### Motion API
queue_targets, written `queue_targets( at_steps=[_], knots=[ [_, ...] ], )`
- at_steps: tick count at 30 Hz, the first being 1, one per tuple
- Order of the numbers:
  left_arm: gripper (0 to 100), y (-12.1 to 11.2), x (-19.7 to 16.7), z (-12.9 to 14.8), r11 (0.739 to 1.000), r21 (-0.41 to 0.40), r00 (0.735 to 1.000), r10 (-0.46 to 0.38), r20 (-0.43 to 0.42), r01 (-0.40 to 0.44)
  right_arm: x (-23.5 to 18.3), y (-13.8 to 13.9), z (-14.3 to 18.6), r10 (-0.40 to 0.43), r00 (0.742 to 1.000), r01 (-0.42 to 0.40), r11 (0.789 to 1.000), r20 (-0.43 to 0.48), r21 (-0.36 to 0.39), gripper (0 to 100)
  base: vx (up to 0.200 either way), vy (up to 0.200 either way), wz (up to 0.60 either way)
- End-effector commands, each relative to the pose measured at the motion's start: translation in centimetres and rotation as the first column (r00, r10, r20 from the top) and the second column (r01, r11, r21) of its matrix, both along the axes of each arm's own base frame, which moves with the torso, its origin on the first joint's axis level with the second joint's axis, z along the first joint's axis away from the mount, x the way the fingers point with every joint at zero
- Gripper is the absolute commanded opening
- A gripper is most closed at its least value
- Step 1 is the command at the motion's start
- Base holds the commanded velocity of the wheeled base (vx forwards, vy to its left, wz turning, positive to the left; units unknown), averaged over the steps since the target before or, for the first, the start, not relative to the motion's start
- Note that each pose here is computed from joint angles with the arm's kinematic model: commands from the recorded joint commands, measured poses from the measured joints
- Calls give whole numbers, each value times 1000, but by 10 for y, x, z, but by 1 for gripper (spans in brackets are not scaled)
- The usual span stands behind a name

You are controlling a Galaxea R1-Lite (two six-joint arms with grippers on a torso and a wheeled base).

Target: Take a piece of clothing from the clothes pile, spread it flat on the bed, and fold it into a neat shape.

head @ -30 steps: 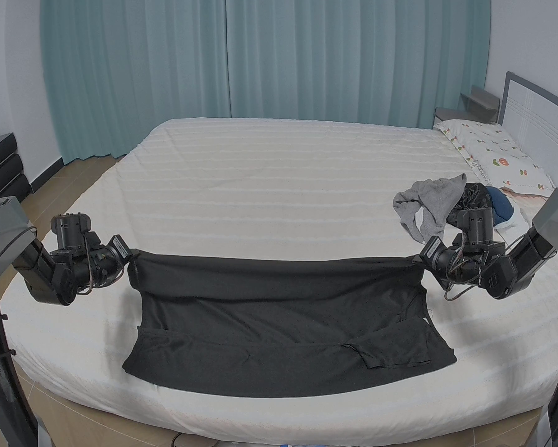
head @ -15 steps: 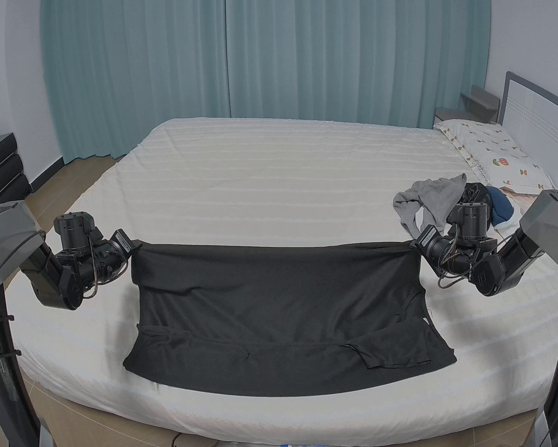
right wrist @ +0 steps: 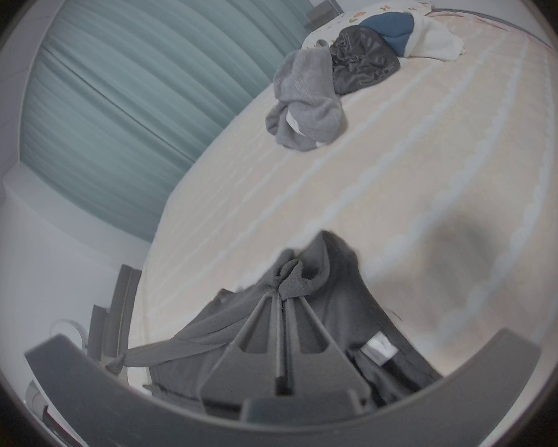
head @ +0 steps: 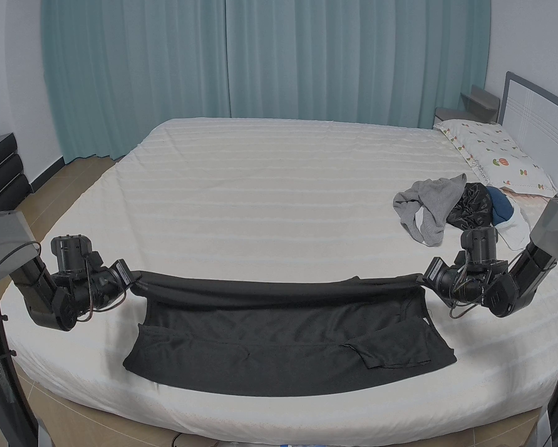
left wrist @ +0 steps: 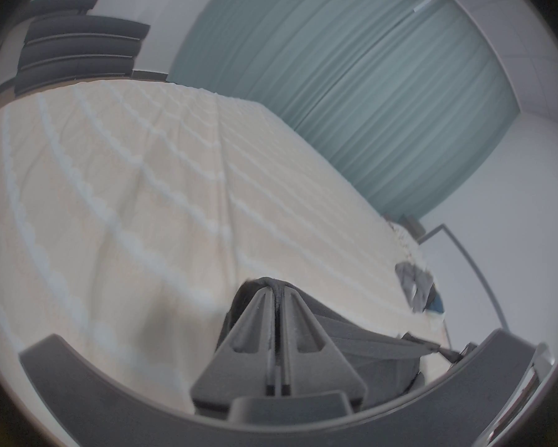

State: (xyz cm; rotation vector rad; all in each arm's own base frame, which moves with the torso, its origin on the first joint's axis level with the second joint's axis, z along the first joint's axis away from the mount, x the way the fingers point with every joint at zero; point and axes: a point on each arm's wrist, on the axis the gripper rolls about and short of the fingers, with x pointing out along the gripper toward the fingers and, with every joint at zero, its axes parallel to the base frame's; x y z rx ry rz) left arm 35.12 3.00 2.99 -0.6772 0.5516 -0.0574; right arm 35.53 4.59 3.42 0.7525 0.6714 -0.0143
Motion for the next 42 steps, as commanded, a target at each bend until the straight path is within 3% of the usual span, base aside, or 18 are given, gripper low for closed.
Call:
queue_targets(
  at_steps=[1, 9, 10, 12, 13, 19, 23, 27, 33, 38, 42],
  knots=[
    [0, -4, -33, -21, 995, 74, 992, -59, -108, 67, -30, -2, -16, 55, 994, -58, 998, -90, -35, 0, 0, 0, 0],
    [0, -11, -54, -46, 980, 126, 968, -124, -217, 154, -39, 0, -43, 90, 979, -104, 992, -180, -71, 0, 0, 0, 0],
    [0, -12, -55, -47, 981, 122, 968, -123, -221, 153, -39, 0, -44, 91, 979, -105, 992, -182, -70, 100, 0, 0, 0],
    [0, -12, -55, -46, 981, 119, 967, -123, -221, 152, -40, 0, -43, 91, 979, -105, 992, -183, -70, 100, 0, 0, 0],
    [100, -12, -55, -45, 981, 125, 969, -118, -216, 147, -38, 0, -41, 83, 981, -95, 993, -173, -62, 100, 0, 0, 0],
    [100, -11, -58, -24, 987, 115, 982, -95, -164, 115, -36, -15, -11, 64, 995, -66, 998, -76, -25, 100, 0, 0, 0],
    [100, -10, -46, -1, 999, 19, 996, -26, -89, 27, -27, -26, 1, 42, 999, -41, 999, -30, 12, 100, 0, 0, 0],
    [100, -10, -22, 9, 996, -82, 998, 34, -47, -38, -10, -28, -13, 34, 998, -34, 999, -46, 15, 100, 0, 0, 0],
    [100, -16, 8, -17, 993, -107, 995, 29, -99, -40, 4, -25, -34, 51, 996, -50, 998, -70, 29, 100, 0, 0, 0],
    [100, -22, 17, -31, 994, -106, 992, 21, -126, -35, 4, -25, -39, 27, 994, -13, 992, -109, 124, 100, 0, 0, 0],
    [100, -22, 19, -37, 994, -104, 990, 22, -138, -36, 8, -24, -41, 19, 994, -4, 991, -111, 137, 100, 0, 0, 0]
  ],
)
